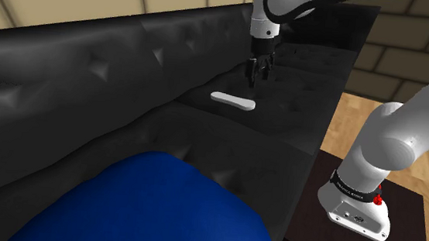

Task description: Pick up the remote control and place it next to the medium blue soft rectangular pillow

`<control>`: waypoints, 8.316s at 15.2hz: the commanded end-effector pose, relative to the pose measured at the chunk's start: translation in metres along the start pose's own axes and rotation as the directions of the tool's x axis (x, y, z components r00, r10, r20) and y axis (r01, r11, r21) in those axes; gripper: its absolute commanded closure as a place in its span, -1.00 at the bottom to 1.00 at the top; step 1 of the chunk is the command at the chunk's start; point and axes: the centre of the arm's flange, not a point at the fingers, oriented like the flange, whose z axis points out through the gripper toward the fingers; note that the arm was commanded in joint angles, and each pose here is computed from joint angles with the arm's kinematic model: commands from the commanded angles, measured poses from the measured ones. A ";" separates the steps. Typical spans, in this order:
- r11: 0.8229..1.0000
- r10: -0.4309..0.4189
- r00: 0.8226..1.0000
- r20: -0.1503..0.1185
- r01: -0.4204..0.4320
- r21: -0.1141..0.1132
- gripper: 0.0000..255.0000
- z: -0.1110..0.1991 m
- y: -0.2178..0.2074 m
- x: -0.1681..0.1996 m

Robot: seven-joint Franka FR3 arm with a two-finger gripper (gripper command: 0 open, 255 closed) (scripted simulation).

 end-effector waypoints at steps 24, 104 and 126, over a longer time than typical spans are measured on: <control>0.998 -0.068 0.997 0.026 0.068 -0.006 -1.00 0.114 0.005 0.131; 0.998 -0.068 0.997 0.026 0.068 -0.006 1.00 -0.045 -0.281 0.090; 0.998 -0.068 0.997 0.026 0.068 -0.006 1.00 0.071 -0.284 0.097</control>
